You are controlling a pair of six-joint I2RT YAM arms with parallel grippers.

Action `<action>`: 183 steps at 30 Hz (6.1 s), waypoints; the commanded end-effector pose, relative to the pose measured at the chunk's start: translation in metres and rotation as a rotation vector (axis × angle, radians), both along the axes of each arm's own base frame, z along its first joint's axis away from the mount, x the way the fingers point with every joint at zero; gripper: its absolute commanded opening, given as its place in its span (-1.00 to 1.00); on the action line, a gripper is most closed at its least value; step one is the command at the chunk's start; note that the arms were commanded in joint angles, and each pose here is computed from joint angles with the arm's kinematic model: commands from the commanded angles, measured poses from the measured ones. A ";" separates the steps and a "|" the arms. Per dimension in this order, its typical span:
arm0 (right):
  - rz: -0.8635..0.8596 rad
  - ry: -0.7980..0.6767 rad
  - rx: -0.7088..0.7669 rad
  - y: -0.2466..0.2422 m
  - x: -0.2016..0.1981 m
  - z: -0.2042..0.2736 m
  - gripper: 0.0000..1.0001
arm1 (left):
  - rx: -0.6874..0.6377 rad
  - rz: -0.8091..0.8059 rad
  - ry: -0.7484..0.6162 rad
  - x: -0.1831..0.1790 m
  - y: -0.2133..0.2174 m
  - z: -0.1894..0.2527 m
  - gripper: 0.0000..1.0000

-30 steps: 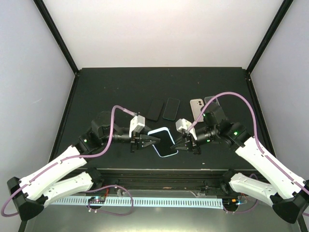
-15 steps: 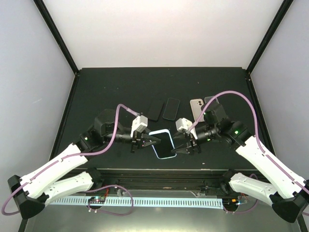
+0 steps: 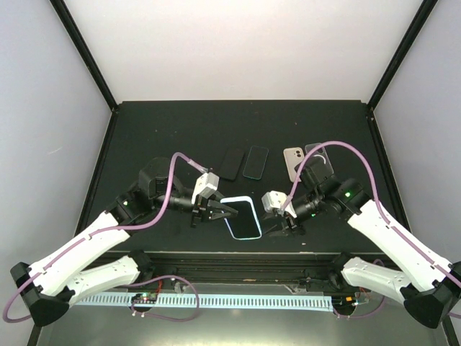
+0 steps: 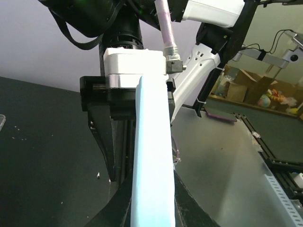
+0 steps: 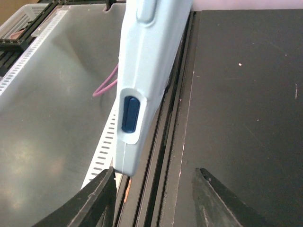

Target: Take the phone out of the phone case

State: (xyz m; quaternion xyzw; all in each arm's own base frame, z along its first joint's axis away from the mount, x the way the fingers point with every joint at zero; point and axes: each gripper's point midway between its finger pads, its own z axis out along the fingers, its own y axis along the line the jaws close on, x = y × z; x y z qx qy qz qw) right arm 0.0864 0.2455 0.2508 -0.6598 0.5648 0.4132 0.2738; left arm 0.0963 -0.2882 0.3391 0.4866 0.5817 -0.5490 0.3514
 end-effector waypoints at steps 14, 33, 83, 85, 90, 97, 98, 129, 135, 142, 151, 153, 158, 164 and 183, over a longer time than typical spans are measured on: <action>0.038 0.052 0.039 0.007 -0.010 -0.003 -0.13 | -0.086 0.045 -0.042 0.006 0.005 0.019 -0.97; 0.066 0.035 0.023 0.002 -0.017 -0.005 -0.56 | -0.096 0.075 -0.013 0.013 0.006 0.015 -0.97; 0.106 -0.111 -0.047 0.013 0.021 -0.006 -0.86 | -0.084 -0.325 0.205 -0.045 0.013 0.029 -0.97; 0.067 -0.089 -0.011 0.016 0.028 0.001 -0.86 | -0.085 -0.322 0.198 -0.046 0.014 0.029 -0.97; -0.089 -0.090 0.060 0.027 0.052 0.018 -0.66 | -0.116 -0.317 0.186 -0.047 0.016 0.031 -0.97; -0.286 -0.130 0.175 0.032 0.080 0.056 -0.20 | -0.134 -0.226 0.166 -0.036 0.013 0.032 -0.97; -0.298 -0.131 0.177 0.032 0.082 0.058 -0.14 | -0.136 -0.213 0.163 -0.035 0.013 0.031 -0.97; -0.132 0.044 0.291 0.036 0.041 0.101 0.18 | -0.096 0.103 0.236 0.034 -0.014 -0.017 -0.97; -0.125 0.151 0.255 0.037 0.036 0.086 -0.41 | -0.060 0.337 0.247 0.077 -0.013 -0.029 -0.97; -0.202 0.324 0.137 0.037 0.039 0.035 -0.98 | -0.030 0.579 0.238 0.132 -0.005 -0.042 -0.97; -0.401 0.528 0.021 0.042 0.065 -0.045 -0.99 | 0.050 0.780 0.333 0.193 -0.008 -0.104 -0.89; -0.433 0.584 -0.001 0.043 0.074 -0.062 -0.99 | 0.072 0.803 0.349 0.204 -0.011 -0.120 -0.86; -0.495 0.733 -0.022 0.044 0.101 -0.093 -0.99 | 0.132 0.845 0.380 0.227 -0.017 -0.153 -0.57; -0.540 0.856 -0.046 0.037 0.118 -0.122 -0.99 | 0.182 0.924 0.450 0.250 -0.005 -0.183 0.12; -0.849 0.949 -0.273 0.008 0.144 -0.195 -0.99 | 0.354 1.041 0.376 0.220 0.032 -0.216 0.52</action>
